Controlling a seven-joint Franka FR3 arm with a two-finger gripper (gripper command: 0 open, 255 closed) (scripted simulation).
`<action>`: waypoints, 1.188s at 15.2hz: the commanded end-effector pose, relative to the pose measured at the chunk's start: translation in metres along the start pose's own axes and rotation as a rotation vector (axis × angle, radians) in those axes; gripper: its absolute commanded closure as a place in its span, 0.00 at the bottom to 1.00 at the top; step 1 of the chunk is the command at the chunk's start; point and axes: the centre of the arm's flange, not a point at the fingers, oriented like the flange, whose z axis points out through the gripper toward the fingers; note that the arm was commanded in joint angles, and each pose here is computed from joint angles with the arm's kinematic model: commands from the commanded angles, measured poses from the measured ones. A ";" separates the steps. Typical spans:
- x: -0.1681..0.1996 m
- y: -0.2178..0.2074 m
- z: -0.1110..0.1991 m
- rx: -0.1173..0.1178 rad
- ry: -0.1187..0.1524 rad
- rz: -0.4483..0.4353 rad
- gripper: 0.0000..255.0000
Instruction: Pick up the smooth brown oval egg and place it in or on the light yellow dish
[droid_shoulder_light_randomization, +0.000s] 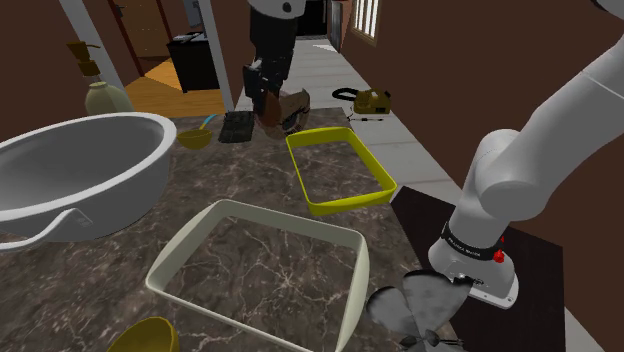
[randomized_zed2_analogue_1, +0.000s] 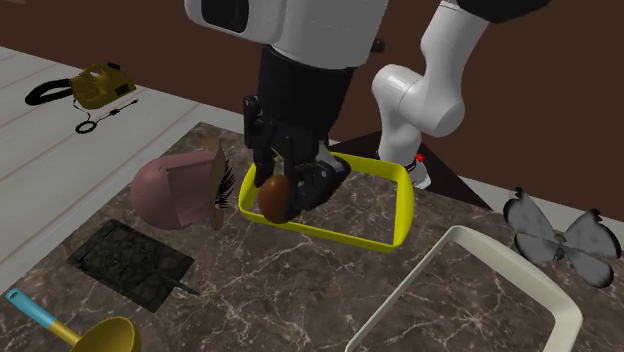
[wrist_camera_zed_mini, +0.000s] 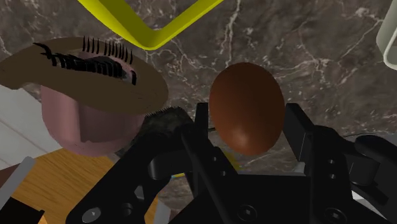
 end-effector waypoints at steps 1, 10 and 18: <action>-0.010 -0.023 -0.004 0.000 0.000 0.002 1.00; -0.054 -0.131 -0.026 0.000 0.000 0.002 1.00; -0.094 -0.227 -0.046 0.000 0.000 0.002 1.00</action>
